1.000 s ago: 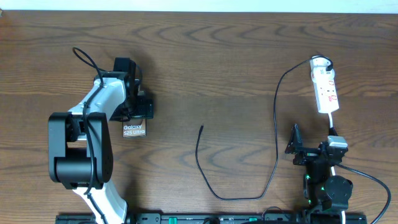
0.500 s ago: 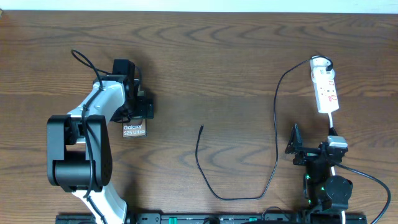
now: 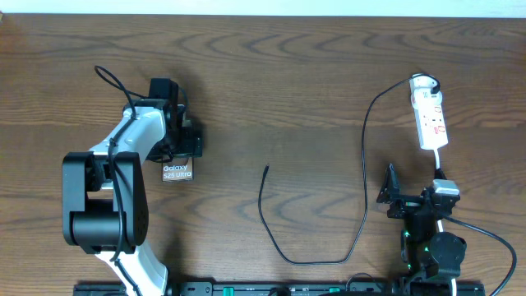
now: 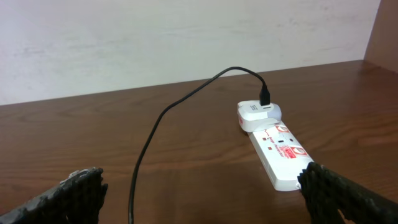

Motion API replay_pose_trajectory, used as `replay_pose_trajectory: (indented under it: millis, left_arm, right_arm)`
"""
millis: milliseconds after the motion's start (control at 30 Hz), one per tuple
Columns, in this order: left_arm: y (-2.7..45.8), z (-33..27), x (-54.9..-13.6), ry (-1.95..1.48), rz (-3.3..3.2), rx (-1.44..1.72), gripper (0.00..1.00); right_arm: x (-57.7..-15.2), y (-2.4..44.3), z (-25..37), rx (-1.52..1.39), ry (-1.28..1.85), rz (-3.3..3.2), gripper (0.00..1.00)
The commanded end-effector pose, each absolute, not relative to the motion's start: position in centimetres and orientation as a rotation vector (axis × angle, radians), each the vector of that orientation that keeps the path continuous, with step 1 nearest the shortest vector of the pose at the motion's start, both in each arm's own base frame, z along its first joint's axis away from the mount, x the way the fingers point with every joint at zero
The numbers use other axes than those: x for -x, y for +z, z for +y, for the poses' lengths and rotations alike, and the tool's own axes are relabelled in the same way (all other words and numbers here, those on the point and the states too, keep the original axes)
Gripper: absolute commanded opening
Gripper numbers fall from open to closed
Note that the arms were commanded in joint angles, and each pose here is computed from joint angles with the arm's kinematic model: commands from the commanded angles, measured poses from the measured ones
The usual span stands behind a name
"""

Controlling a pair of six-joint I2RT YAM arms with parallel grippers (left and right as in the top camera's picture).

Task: Plug charger to phone and switch on socket
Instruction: 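Close the left gripper on the phone's edges and secure the grip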

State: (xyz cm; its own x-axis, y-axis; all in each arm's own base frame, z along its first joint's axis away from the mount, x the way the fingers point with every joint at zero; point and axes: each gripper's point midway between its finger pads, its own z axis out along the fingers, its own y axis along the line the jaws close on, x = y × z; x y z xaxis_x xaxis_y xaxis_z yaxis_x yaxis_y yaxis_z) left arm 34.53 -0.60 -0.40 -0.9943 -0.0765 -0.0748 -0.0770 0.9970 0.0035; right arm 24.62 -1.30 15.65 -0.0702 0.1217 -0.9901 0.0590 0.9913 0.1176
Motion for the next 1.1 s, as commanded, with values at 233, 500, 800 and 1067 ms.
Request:
replay_pose_trajectory:
  millis: [233, 500, 800, 1067]
  left_arm:
    - [-2.32, -0.12, -32.68, 0.063, 3.133, 0.133, 0.82]
    - [-2.41, -0.11, -32.52, 0.064, 3.138, 0.133, 0.79]
    - [-2.43, -0.11, -32.48, 0.064, 3.139, 0.133, 0.8]
    - [-2.43, -0.11, -32.49, 0.064, 3.138, 0.133, 0.79]
  right_arm:
    - [-24.59, 15.63, -1.35, -0.128, 0.041, 1.642, 0.99]
    - [-24.59, 15.63, -1.35, -0.128, 0.041, 1.642, 0.99]
    - [-24.59, 15.63, -1.35, -0.128, 0.041, 1.642, 0.99]
    - [-24.59, 15.63, -1.35, -0.128, 0.041, 1.642, 0.99]
